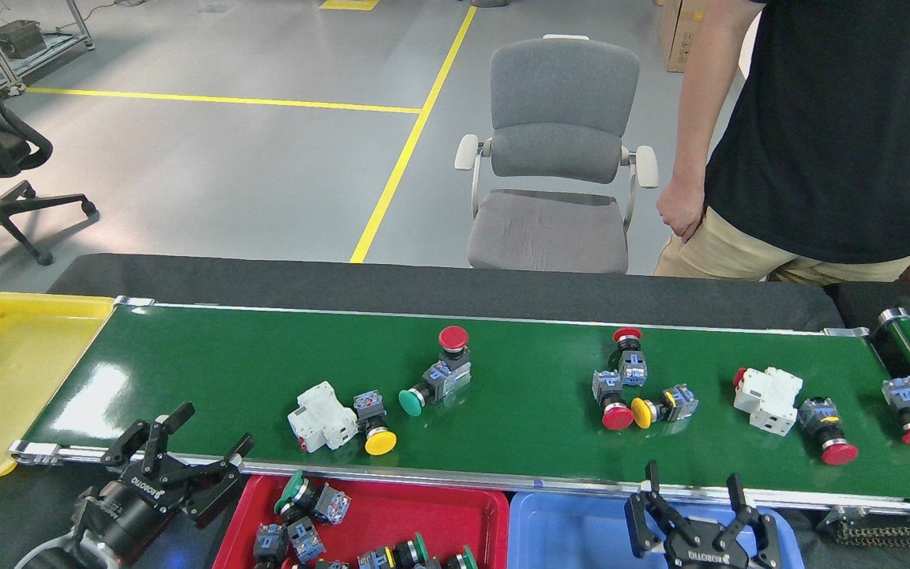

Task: Pick switch part from conveyor to tray

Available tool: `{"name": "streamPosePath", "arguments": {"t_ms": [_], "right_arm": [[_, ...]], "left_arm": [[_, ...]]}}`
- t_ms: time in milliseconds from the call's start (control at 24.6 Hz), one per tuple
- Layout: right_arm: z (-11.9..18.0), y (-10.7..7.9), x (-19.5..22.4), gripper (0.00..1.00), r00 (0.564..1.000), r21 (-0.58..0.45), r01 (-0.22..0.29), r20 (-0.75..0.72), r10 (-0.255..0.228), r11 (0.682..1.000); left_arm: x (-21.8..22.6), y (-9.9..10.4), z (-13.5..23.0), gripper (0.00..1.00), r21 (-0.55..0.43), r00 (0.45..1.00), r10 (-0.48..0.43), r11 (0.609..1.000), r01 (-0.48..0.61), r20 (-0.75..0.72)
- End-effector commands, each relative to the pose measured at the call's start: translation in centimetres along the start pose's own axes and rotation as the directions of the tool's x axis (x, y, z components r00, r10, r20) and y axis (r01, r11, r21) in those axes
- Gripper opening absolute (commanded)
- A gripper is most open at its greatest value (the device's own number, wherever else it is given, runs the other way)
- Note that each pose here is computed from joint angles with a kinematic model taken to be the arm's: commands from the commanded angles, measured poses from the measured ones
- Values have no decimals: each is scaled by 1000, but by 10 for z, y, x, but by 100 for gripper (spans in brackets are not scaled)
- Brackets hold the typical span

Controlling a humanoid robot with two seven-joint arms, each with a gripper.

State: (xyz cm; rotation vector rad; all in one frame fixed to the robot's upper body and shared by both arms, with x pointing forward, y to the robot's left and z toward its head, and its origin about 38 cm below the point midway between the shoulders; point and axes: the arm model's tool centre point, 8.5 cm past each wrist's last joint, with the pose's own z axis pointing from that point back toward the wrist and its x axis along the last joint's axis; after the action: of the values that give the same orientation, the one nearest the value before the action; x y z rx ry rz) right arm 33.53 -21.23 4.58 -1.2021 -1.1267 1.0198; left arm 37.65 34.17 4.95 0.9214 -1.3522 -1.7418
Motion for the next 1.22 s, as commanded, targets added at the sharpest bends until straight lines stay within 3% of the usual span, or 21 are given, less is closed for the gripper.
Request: {"name": "streamPosePath", "arguments": {"t_ms": [0,366,691,772,935,976,1057,1138,1179], "right_arm": [[-11,1,9,99,1000,25,-18,2,18,1000],[-34,8,63,99,994,90,-33,105,23,995],[-58,7,71,99,992,101,-53,115,41,993],[-60,6,70,99,993,98,-52,113,41,994],[-65,11,71,99,992,115,-63,113,50,991],[-68,11,72,94,992,117,-67,113,54,991],[-72,13,73,64,990,129,-82,121,66,988],[-74,13,72,24,988,128,-103,131,86,986],[-74,13,73,17,986,129,-113,135,95,985]], "left_arm": [[-4,4,-4,100,-3,1000,-15,1000,15,16],[-4,-8,-16,100,-41,999,15,999,-13,32],[-14,-13,-27,99,-63,998,51,997,-50,21],[-13,-14,-27,93,-66,998,56,996,-54,21],[-11,-16,-28,66,-67,998,63,996,-61,22],[-10,-16,-29,57,-67,998,66,996,-64,24],[-10,-22,-28,42,-79,997,80,994,-79,21],[-7,-28,-30,33,-90,995,100,991,-98,21],[-8,-28,-30,32,-89,995,100,991,-98,20]]}}
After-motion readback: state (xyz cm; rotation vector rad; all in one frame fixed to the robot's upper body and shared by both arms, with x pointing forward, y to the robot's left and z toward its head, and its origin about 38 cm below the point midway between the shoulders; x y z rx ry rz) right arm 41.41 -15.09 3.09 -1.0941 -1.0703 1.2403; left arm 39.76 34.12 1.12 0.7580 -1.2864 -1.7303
